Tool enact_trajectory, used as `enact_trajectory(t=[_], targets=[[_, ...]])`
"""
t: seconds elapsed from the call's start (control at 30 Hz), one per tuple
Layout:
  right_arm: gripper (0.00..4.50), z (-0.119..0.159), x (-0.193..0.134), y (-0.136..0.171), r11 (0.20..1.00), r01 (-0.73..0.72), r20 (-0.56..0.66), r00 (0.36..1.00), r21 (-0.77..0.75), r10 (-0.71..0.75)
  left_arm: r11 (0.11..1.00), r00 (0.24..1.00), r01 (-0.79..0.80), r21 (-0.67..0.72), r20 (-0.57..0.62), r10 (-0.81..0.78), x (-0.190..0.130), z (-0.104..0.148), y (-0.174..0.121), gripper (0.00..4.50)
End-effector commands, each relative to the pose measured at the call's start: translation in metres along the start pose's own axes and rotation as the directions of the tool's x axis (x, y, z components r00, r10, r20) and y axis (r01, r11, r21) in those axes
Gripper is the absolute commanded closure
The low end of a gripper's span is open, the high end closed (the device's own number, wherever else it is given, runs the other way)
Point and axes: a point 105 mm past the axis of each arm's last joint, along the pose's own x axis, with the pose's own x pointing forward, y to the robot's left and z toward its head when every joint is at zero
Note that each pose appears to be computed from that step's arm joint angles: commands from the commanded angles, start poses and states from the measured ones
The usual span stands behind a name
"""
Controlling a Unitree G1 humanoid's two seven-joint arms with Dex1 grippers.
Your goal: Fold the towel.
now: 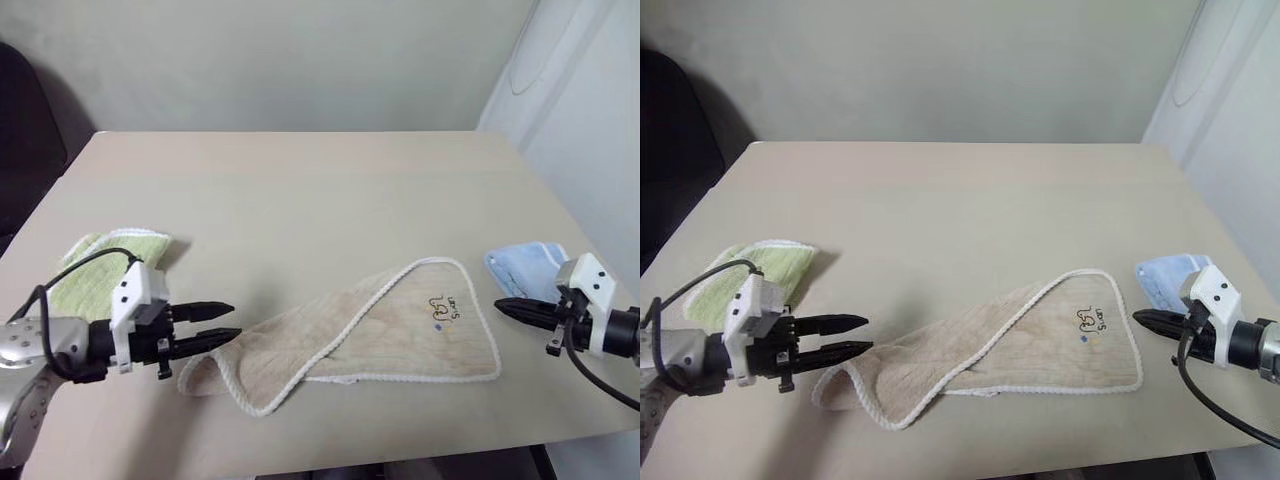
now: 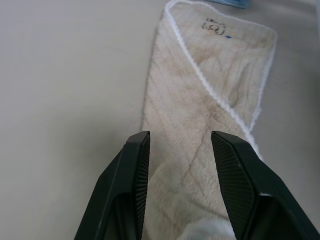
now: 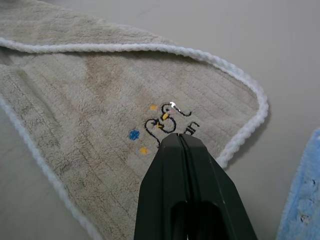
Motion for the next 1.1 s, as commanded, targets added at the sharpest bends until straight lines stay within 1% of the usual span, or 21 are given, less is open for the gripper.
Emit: enact_trajectory(t=[0.03,0.23,0.4,0.57,0.7,0.8,0.9,1.0,1.1], targets=[[4.47,0.013,-0.004,-0.003,0.999,0.026,0.035,0.999,-0.044,-0.024,0.999,1.000,-0.006,0.032,0.011,0.006,0.000,0.006,0.001,2.39],[4.47,0.016,0.004,-0.002,0.999,0.014,0.045,0.999,-0.043,-0.012,0.999,0.999,-0.019,0.027,0.028,0.018,0.001,0.008,-0.001,2.39],[4.47,0.018,0.012,-0.005,0.999,0.014,0.054,0.998,-0.045,-0.012,0.999,0.999,-0.011,0.036,0.037,0.010,0.010,0.008,-0.004,2.39],[4.47,0.020,0.013,-0.005,0.999,0.017,0.066,0.998,-0.047,-0.014,0.999,0.999,0.002,0.046,0.052,-0.004,0.018,0.009,-0.007,2.39],[4.47,0.017,0.015,-0.006,0.999,0.026,0.070,0.997,-0.036,-0.023,0.998,0.998,-0.016,0.056,0.060,0.013,0.022,0.007,-0.003,2.39],[4.47,0.020,0.012,-0.007,0.999,0.025,0.072,0.997,-0.038,-0.022,0.996,0.997,-0.031,0.081,0.075,0.025,0.024,0.012,0.003,2.39],[4.47,0.015,0.012,-0.010,0.998,0.036,0.060,0.998,-0.043,-0.034,0.996,0.996,-0.034,0.080,0.083,0.027,0.033,0.010,0.006,2.39],[4.47,0.017,0.012,-0.005,0.999,0.029,0.066,0.998,-0.046,-0.026,0.997,0.996,-0.011,0.081,0.089,0.003,0.037,0.011,0.005,2.39],[4.47,0.015,0.010,-0.008,0.998,0.045,0.057,0.997,-0.051,-0.042,0.997,0.996,-0.002,0.079,0.092,-0.005,0.039,0.010,0.007,2.39]])
